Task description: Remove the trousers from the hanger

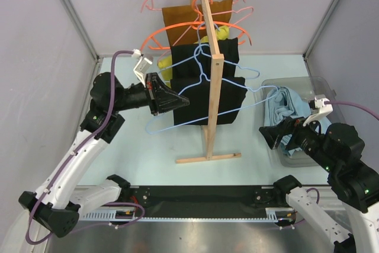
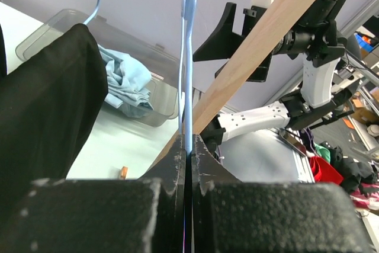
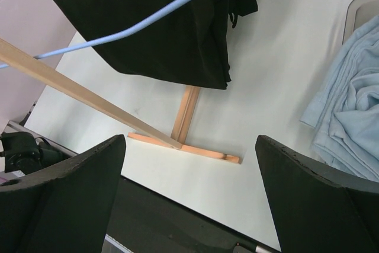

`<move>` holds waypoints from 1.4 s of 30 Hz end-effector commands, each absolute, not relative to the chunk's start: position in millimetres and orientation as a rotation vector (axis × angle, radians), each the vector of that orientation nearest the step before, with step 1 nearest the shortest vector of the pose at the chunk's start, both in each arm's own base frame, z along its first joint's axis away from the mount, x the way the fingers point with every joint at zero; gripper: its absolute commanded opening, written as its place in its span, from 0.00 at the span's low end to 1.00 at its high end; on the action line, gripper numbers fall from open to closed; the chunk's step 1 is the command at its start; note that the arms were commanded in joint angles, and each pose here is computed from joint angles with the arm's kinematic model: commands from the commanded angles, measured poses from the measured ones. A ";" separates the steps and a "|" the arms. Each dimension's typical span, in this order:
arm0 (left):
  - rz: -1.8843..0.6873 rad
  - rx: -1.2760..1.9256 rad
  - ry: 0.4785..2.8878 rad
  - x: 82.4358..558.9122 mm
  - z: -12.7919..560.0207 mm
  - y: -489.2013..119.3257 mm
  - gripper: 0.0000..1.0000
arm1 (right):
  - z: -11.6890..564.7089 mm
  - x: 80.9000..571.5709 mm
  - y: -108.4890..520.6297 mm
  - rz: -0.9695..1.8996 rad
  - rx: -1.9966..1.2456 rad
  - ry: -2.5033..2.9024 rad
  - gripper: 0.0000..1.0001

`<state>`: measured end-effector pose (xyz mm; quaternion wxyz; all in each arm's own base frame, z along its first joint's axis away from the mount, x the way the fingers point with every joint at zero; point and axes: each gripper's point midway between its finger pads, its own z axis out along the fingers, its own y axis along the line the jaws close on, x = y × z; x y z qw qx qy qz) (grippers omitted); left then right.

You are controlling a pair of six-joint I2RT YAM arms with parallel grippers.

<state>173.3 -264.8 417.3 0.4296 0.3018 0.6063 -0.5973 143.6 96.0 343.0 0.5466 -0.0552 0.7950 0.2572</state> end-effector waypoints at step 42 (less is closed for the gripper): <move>-1.724 0.603 1.387 151.5 463.4 -266.2 0.00 | 345.6 139.9 92.6 0.613 -0.105 1.872 0.98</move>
